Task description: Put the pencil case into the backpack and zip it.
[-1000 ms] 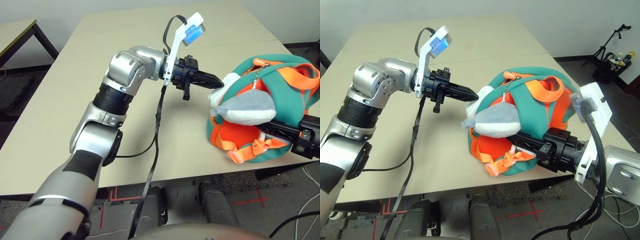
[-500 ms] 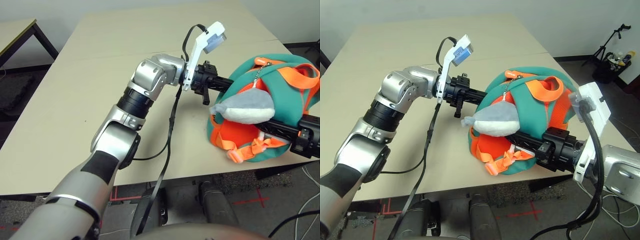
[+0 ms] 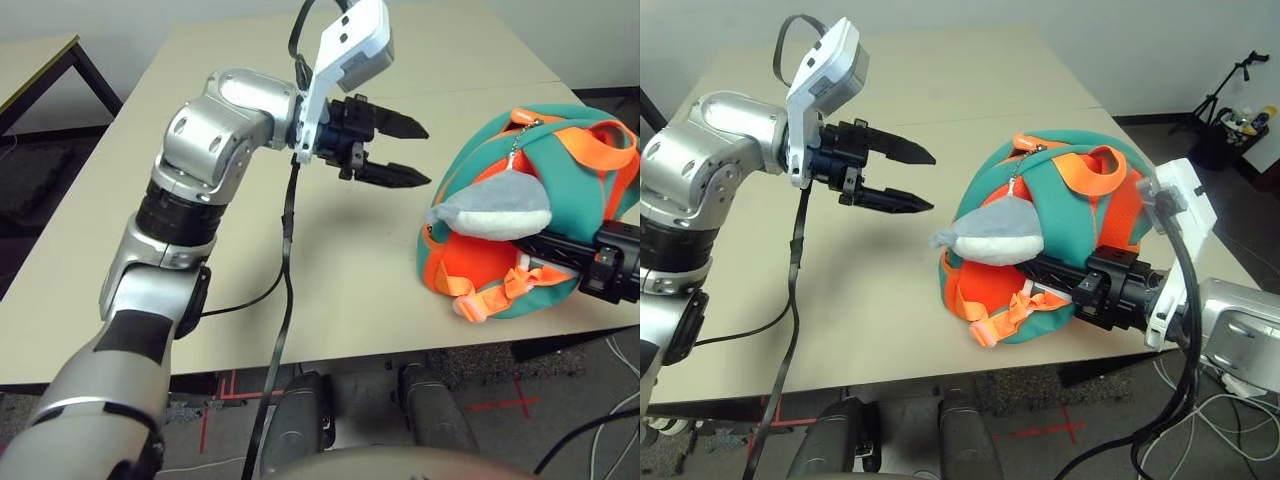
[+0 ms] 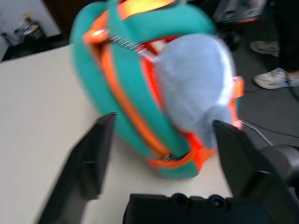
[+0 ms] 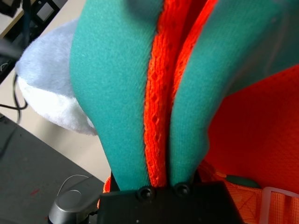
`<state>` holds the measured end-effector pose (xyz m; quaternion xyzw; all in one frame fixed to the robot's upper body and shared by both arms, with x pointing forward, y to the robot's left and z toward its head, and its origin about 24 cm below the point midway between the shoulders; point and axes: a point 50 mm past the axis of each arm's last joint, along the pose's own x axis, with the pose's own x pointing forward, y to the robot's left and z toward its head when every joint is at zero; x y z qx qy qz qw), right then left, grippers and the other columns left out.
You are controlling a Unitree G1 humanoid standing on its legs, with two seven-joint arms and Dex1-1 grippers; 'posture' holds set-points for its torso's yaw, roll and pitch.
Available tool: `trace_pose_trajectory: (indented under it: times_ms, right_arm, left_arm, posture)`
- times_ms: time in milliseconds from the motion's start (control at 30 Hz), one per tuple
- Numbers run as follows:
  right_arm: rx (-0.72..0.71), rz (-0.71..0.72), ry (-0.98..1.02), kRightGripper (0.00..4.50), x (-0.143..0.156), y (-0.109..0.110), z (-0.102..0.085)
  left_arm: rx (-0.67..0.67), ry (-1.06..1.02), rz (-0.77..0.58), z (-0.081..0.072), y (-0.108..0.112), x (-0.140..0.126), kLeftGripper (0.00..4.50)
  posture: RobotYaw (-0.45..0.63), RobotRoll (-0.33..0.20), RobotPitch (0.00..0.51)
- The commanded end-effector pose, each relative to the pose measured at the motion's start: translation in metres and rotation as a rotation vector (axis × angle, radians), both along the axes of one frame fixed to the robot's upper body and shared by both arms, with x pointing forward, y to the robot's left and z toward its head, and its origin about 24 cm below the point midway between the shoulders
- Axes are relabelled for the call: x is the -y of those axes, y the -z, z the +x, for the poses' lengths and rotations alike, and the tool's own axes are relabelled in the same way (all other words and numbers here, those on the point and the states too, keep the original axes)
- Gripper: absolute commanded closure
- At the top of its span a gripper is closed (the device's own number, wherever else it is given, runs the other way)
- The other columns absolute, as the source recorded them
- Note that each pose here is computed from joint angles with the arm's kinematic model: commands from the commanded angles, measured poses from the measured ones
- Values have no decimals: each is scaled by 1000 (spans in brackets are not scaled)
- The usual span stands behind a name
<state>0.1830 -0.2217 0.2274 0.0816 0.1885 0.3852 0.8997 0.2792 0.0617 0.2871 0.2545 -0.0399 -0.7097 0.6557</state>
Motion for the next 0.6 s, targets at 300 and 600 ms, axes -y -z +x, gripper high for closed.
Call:
trace_pose_trajectory:
  times_ms: [300,600]
  right_arm:
    - [-9,-10,-8,4375,1,1,-1]
    - [-3,-3,-4,4375,0,2,-2]
  left_arm:
    - [0,86,26,-10,17,29,0]
    - [53,107,40,-15,26,47,0]
  posture:
    - [-114,0,103]
    - [-119,0,109]
